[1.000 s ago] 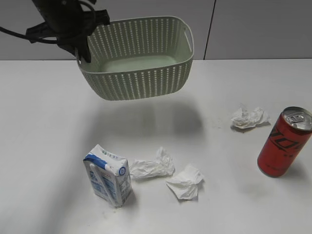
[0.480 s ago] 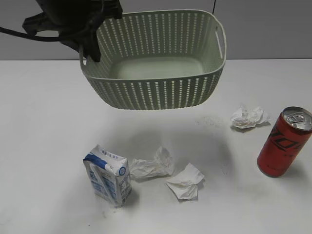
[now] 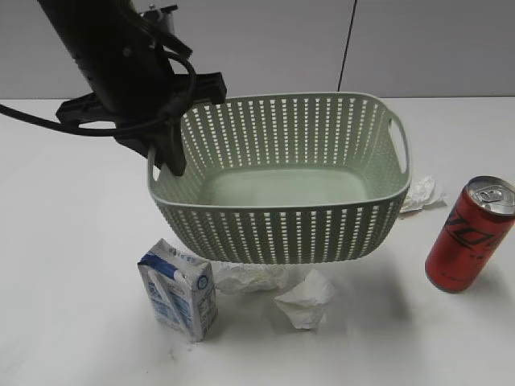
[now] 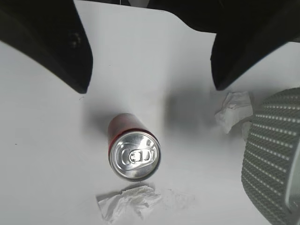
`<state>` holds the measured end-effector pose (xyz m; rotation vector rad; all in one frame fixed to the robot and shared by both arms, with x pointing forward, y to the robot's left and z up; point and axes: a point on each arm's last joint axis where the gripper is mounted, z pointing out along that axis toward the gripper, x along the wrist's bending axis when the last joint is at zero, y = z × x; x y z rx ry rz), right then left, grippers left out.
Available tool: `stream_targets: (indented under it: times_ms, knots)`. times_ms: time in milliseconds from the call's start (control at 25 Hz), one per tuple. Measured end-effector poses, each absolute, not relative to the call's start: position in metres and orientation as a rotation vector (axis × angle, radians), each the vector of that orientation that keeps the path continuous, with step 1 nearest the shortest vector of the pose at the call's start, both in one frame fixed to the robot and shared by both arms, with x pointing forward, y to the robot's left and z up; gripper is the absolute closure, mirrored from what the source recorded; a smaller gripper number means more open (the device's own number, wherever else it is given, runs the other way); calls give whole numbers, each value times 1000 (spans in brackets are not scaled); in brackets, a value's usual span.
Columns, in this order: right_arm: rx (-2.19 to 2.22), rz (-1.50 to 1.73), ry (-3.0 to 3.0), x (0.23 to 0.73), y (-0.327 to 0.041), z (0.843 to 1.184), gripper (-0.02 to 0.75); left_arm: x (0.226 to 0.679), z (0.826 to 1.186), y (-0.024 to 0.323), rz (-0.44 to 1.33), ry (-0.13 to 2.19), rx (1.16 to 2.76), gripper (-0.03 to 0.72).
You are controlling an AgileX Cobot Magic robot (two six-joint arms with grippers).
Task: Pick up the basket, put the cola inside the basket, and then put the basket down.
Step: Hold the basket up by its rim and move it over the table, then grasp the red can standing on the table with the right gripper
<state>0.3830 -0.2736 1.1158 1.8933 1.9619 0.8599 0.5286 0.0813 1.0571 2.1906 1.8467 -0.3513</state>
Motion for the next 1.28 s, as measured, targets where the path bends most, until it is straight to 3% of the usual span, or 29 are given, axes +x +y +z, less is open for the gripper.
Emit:
stream_targets:
  times_ms: [560,880,1280]
  knots:
    - [1926,597,2251,471,-240,1057,129,523,1064,71,-233,1787,2184,688]
    - [1886,482,2200,497,-238,1049,130,541,1036,74,-258,1876,2185,688]
    - [1961,297,2192,519,-239,1011,130,551,1012,67,-271,1893,2191,688]
